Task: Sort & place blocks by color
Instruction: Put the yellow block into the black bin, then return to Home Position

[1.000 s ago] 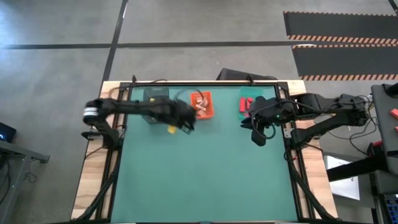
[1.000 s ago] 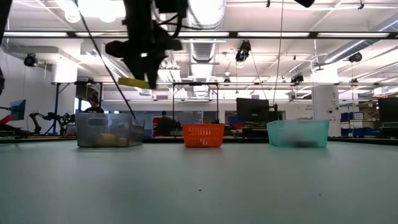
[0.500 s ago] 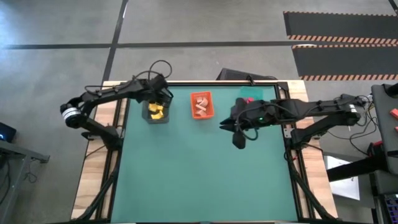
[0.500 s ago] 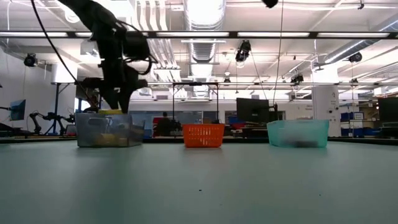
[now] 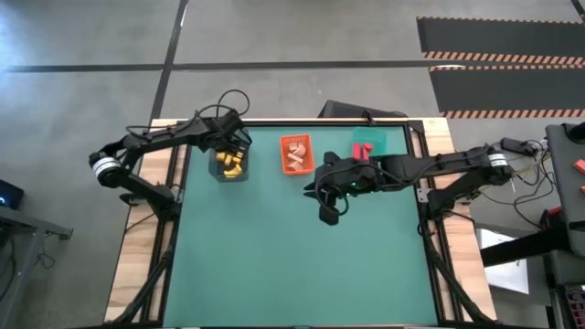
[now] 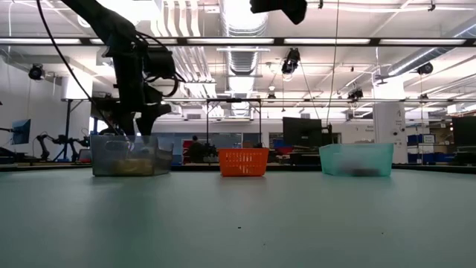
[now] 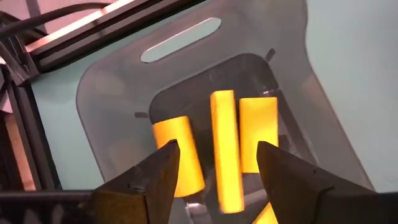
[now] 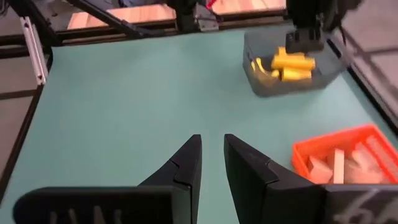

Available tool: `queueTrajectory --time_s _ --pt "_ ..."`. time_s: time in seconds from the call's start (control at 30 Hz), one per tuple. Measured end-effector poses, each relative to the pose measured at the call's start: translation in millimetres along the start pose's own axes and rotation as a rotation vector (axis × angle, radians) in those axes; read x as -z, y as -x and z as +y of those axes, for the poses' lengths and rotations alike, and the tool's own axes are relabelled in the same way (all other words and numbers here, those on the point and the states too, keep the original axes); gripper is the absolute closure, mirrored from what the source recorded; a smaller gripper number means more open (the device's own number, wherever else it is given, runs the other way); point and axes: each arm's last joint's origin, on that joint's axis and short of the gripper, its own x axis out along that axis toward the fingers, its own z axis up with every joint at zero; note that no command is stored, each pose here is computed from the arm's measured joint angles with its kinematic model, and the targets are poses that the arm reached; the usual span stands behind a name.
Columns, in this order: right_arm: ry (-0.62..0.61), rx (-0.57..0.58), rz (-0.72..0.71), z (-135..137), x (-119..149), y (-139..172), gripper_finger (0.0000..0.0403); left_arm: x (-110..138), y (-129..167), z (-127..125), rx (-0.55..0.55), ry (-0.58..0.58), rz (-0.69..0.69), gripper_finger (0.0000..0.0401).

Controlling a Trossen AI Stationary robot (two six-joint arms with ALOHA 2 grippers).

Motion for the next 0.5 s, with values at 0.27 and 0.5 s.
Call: queueTrajectory --time_s 0.27,0.5 --pt "0.042 0.020 0.015 0.4 3.3 -12.4 0.0344 13.3 46.4 -5.6 0.215 -0.059 -0.066 0.0200" --pt "0.066 0.011 -0.091 -9.5 7.2 -17.6 0.0344 52.9 125.3 -10.7 0.552 -0.306 -0.269 0.0202"
